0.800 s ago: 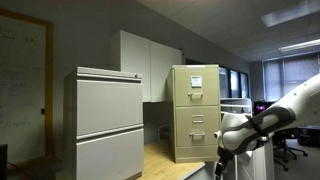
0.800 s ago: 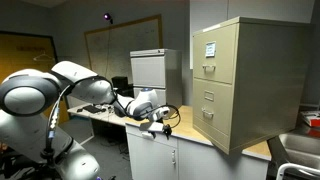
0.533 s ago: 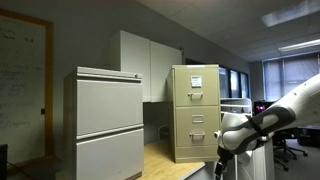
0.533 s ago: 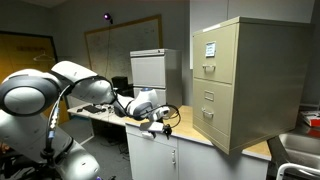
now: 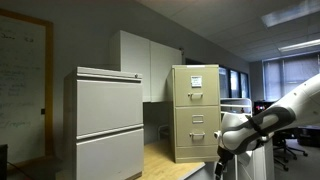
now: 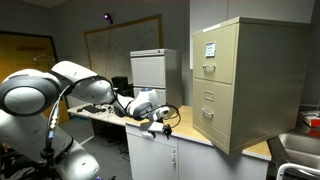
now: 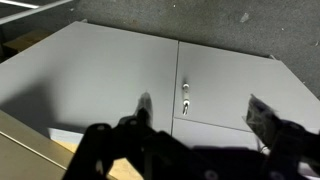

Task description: Open the bottom drawer of the file cabinet to the right

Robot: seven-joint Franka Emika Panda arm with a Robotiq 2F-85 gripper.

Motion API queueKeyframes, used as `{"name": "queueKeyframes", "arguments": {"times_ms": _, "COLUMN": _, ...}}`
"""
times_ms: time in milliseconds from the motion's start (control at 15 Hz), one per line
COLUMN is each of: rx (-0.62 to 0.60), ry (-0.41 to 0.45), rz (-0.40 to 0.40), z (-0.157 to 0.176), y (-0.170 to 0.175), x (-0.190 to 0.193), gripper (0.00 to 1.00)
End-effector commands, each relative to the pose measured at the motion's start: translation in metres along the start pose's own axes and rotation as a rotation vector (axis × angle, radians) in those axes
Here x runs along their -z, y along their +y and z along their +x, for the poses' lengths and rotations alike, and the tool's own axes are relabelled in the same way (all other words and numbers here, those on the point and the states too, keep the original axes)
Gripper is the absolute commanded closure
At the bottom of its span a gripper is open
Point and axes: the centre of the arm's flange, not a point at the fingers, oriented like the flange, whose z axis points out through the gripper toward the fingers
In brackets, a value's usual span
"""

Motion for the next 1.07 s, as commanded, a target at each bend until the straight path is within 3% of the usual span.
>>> {"name": "queueKeyframes", "arguments": {"times_ms": 0, "rx": -0.054, "ry": -0.016, "rz": -0.005, "z": 0.011, "y": 0.005, "x": -0.008, "gripper": 0.00}}
{"name": "queueKeyframes", "arguments": {"times_ms": 400, "rx": -0.304, "ry": 0.108, "rz": 0.096, "z": 0.057, "y": 0.035, "x": -0.005, "gripper": 0.00}}
{"name": "queueKeyframes", "arguments": {"times_ms": 733, "rx": -0.560, "ry": 0.255, "rz": 0.207, "z": 0.093, "y": 0.107, "x": 0.018, "gripper": 0.00}}
{"name": "queueKeyframes", "arguments": {"times_ms": 1000, "rx": -0.773, "ry": 0.419, "rz": 0.288, "z": 0.113, "y": 0.179, "x": 0.041, "gripper": 0.00}}
